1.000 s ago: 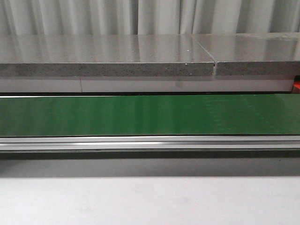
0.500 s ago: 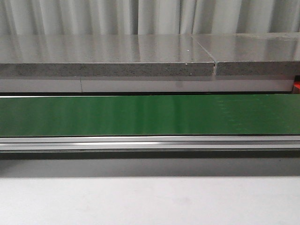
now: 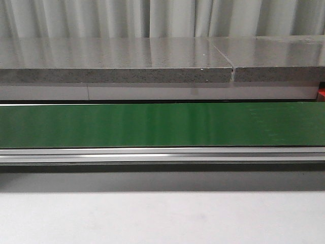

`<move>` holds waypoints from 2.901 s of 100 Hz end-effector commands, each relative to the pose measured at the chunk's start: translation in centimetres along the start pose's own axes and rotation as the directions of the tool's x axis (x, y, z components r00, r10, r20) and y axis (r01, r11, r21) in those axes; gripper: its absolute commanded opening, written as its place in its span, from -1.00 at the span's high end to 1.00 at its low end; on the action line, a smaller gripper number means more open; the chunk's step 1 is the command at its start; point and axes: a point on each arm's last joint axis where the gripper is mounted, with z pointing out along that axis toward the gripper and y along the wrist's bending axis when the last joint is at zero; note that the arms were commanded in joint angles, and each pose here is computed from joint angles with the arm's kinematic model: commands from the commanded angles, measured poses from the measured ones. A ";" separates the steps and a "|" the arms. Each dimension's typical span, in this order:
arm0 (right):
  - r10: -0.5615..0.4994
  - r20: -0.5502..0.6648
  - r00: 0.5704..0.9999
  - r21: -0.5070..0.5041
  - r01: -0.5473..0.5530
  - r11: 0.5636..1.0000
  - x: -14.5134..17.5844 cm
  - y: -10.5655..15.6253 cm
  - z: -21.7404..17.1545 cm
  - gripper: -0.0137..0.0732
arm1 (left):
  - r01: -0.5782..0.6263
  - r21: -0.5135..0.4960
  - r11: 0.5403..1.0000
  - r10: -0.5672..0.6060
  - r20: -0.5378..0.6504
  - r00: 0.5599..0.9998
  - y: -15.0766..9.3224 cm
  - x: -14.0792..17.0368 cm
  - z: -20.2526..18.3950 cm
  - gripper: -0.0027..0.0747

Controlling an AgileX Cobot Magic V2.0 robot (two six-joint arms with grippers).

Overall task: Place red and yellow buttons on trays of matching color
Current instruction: 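Move the left gripper over the remaining red and yellow buttons, then grasp the red button with the left gripper and set it on the belt, then lower the left gripper onto the yellow button and grasp it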

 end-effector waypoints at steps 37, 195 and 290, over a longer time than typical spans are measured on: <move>-0.009 0.089 0.996 0.000 0.010 1.000 -1.4 0.0 -0.3 0.84 | -0.038 0.036 0.999 0.032 0.161 0.986 -0.7 -0.5 -5.6 0.45; -0.009 0.089 0.996 0.000 0.010 1.000 -1.4 0.0 -0.3 0.84 | -0.380 0.136 0.915 0.364 0.129 0.922 -10.9 6.2 -11.1 -0.18; -0.009 0.089 0.996 0.000 0.010 1.000 -1.4 0.0 -0.3 0.84 | -0.189 0.157 0.969 0.132 0.316 0.940 -5.7 1.3 -17.2 -0.34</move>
